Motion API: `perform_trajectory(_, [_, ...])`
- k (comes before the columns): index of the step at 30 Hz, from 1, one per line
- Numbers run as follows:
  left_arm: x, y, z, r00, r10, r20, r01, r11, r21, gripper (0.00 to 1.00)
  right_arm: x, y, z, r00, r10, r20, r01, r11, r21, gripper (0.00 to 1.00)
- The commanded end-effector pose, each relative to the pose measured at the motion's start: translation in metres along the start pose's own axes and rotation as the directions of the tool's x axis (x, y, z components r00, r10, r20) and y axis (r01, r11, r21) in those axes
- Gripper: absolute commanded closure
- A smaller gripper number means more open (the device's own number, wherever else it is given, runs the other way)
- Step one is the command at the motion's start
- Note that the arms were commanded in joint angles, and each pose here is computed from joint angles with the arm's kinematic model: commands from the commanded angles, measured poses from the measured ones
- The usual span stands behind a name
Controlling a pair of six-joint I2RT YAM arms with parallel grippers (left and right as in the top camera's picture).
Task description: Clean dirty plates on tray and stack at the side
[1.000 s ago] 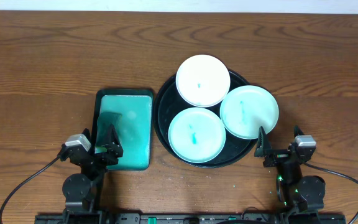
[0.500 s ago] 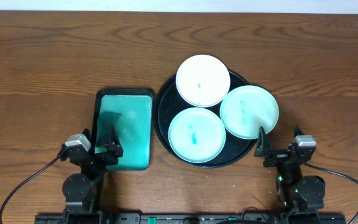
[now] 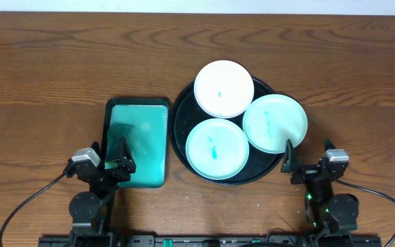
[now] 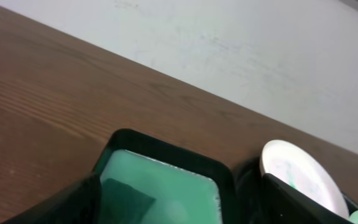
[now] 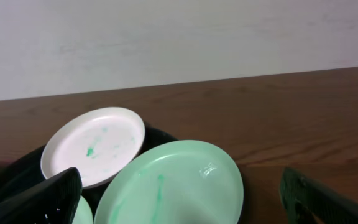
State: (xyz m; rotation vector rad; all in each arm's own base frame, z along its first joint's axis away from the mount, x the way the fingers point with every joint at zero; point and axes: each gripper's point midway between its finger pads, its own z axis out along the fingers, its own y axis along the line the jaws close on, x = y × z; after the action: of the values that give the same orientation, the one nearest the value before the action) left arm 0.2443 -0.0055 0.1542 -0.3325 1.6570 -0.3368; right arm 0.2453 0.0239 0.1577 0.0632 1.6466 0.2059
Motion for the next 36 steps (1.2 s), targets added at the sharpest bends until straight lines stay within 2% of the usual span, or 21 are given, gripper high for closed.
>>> perform_trajectory(1, [0.013, 0.002, 0.002, 0.993, -0.11, -0.034, 0.11, 0.994, 0.003, 0.2, -0.002, 0.011, 0.0, 0.999, 0.042, 0.005, -0.041, 0.997, -0.059, 0.01])
perform_trajectory(4, [0.009, -0.006, 0.001, 0.99, -0.14, -0.034, 0.142, 0.989, 0.042, 0.2, -0.013, 0.025, -0.002, 0.995, 0.097, 0.037, -0.091, 0.986, -0.141, 0.01])
perform_trajectory(7, [-0.01, -0.017, -0.003, 0.991, -0.135, -0.002, 0.134, 0.988, 0.077, 0.2, -0.035, 0.046, -0.009, 0.991, 0.094, 0.094, -0.068, 0.965, -0.254, 0.01])
perform_trajectory(12, [-0.051, -0.032, -0.013, 0.996, -0.084, 0.017, 0.083, 0.994, 0.067, 0.2, -0.079, 0.058, -0.023, 0.988, 0.081, 0.129, -0.041, 0.957, -0.287, 0.01])
perform_trajectory(15, [-0.066, -0.035, -0.015, 0.992, -0.087, -0.092, 0.086, 0.996, -0.014, 0.2, -0.094, 0.061, -0.024, 0.999, 0.045, 0.03, -0.035, 0.965, -0.261, 0.01])
perform_trajectory(18, [-0.075, -0.044, -0.013, 0.946, -0.048, -0.322, 0.018, 0.995, -0.095, 0.2, -0.099, 0.065, -0.015, 0.976, 0.022, -0.215, -0.072, 0.971, -0.227, 0.01])
perform_trajectory(22, [-0.077, -0.045, -0.017, 0.832, -0.088, -0.548, -0.031, 0.978, -0.204, 0.19, -0.096, 0.082, 0.0, 0.891, -0.03, -0.452, -0.107, 0.956, -0.273, 0.01])
perform_trajectory(24, [-0.077, -0.045, -0.018, 0.771, -0.117, -0.626, -0.051, 0.969, -0.243, 0.2, -0.099, 0.094, 0.011, 0.858, -0.028, -0.513, -0.157, 0.936, -0.314, 0.01])
perform_trajectory(26, [-0.073, -0.043, -0.018, 0.716, -0.135, -0.685, -0.077, 0.96, -0.27, 0.19, -0.095, 0.105, 0.021, 0.824, -0.025, -0.567, -0.214, 0.911, -0.352, 0.01])
perform_trajectory(30, [-0.058, -0.04, -0.01, 0.644, -0.17, -0.746, -0.086, 0.953, -0.291, 0.2, -0.071, 0.113, 0.039, 0.752, -0.02, -0.659, -0.295, 0.884, -0.363, 0.01])
perform_trajectory(31, [-0.052, -0.038, -0.01, 0.617, -0.178, -0.766, -0.097, 0.949, -0.299, 0.2, -0.059, 0.112, 0.043, 0.723, -0.02, -0.69, -0.307, 0.886, -0.347, 0.09])
perform_trajectory(33, [-0.046, -0.034, -0.008, 0.591, -0.169, -0.788, -0.123, 0.947, -0.295, 0.2, -0.032, 0.107, 0.047, 0.649, -0.021, -0.76, -0.307, 0.907, -0.288, 0.16])
perform_trajectory(35, [-0.043, -0.029, -0.004, 0.584, -0.174, -0.793, -0.14, 0.94, -0.31, 0.2, 0.004, 0.099, 0.046, 0.542, -0.036, -0.839, -0.266, 0.94, -0.212, 0.18])
perform_trajectory(36, [-0.042, -0.026, -0.002, 0.585, -0.174, -0.792, -0.153, 0.936, -0.318, 0.2, 0.028, 0.095, 0.042, 0.469, -0.056, -0.882, -0.219, 0.96, -0.177, 0.23])
